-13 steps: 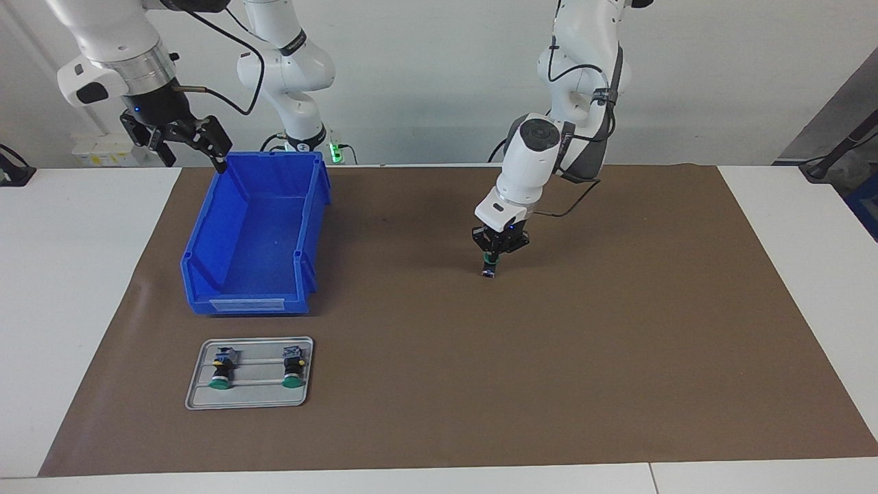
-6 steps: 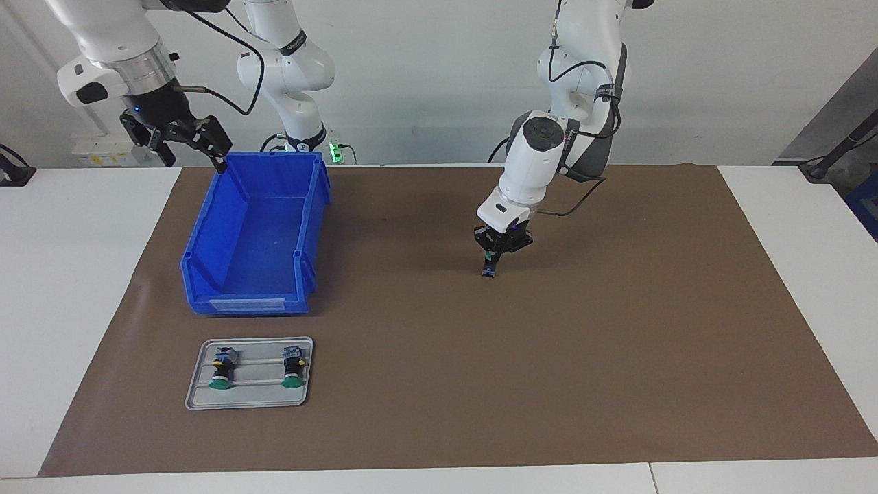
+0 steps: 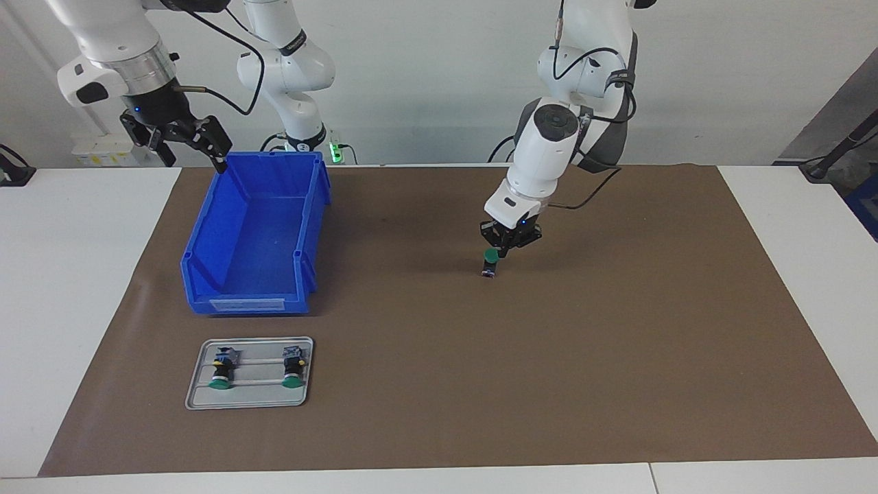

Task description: Place and press button with both arms

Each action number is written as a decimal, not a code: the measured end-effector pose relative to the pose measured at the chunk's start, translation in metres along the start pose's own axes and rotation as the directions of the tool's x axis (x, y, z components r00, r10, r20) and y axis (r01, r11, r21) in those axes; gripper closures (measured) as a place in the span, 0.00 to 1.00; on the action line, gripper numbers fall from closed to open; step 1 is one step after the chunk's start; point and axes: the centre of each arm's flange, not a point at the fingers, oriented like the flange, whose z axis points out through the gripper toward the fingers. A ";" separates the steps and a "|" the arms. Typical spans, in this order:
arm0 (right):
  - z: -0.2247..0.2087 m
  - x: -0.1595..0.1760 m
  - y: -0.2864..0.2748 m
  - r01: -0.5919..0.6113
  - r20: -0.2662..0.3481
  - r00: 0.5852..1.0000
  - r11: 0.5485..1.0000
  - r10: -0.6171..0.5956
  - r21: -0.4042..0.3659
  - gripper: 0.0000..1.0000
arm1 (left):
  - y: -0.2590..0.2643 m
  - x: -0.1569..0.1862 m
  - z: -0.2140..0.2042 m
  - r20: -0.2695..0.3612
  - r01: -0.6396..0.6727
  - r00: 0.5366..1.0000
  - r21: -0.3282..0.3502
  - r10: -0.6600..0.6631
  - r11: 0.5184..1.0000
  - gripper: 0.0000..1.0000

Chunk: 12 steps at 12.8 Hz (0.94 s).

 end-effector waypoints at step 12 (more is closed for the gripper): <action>0.000 0.000 0.000 0.000 0.000 1.000 1.000 0.000 0.000 0.00 | -0.186 0.011 -0.155 -0.038 -0.060 0.997 0.154 0.067 0.986 0.01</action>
